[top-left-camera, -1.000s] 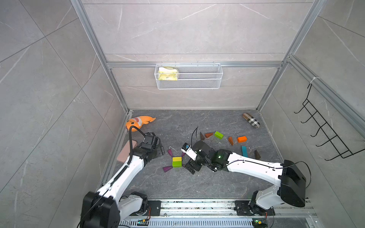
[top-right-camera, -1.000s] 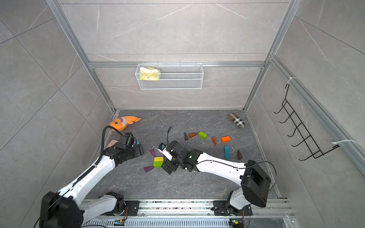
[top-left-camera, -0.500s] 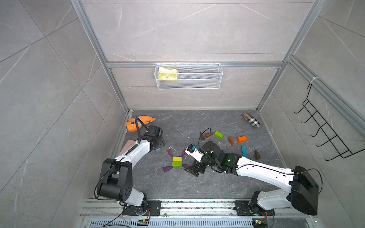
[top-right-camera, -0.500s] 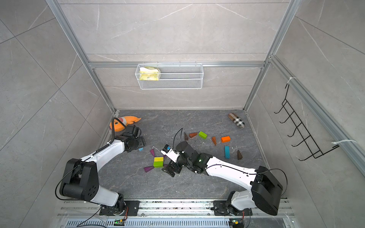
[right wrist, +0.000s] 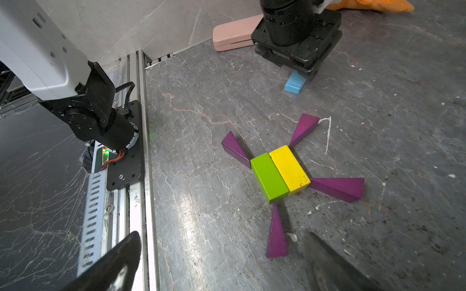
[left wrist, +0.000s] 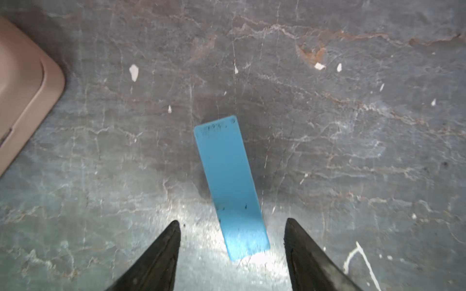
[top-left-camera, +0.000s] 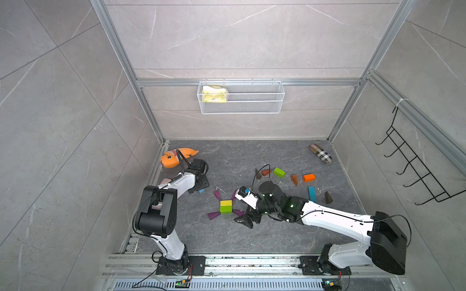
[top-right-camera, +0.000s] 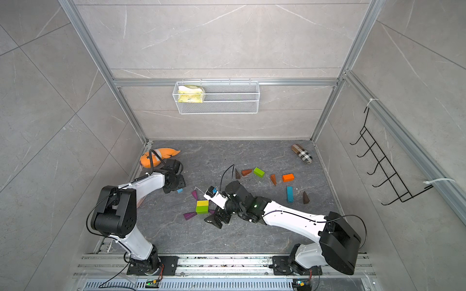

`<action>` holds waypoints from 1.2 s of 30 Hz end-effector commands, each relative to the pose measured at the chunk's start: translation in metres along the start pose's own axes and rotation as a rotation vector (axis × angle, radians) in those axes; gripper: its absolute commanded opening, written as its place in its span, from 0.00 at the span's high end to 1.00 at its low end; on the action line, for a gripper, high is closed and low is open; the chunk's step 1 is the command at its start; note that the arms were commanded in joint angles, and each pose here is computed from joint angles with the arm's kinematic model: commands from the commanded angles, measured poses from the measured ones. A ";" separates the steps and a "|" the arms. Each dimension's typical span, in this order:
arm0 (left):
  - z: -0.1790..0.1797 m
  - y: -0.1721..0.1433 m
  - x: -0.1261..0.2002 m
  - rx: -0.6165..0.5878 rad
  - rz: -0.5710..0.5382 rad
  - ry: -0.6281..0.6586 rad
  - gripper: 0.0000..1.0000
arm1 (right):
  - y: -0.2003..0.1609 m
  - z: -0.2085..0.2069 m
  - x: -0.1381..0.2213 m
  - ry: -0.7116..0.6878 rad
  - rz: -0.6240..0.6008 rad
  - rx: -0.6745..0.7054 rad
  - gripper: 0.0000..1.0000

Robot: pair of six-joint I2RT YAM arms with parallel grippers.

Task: Assemble a small pinwheel with building blocks
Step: Pick up the building block from the center of the board.

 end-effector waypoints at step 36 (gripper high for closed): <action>0.009 -0.013 -0.027 0.124 0.043 0.080 0.77 | -0.011 -0.008 -0.015 -0.004 0.072 0.007 0.01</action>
Point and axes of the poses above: each gripper's point midway between its finger pads, its own x axis back along the fingers, its own z axis along the line the jaws close on, y = z × x, the point moved 6 cm from there along x, back along the fingers, and after that the axes turned 9 degrees about -x, right-handed, at the moved point
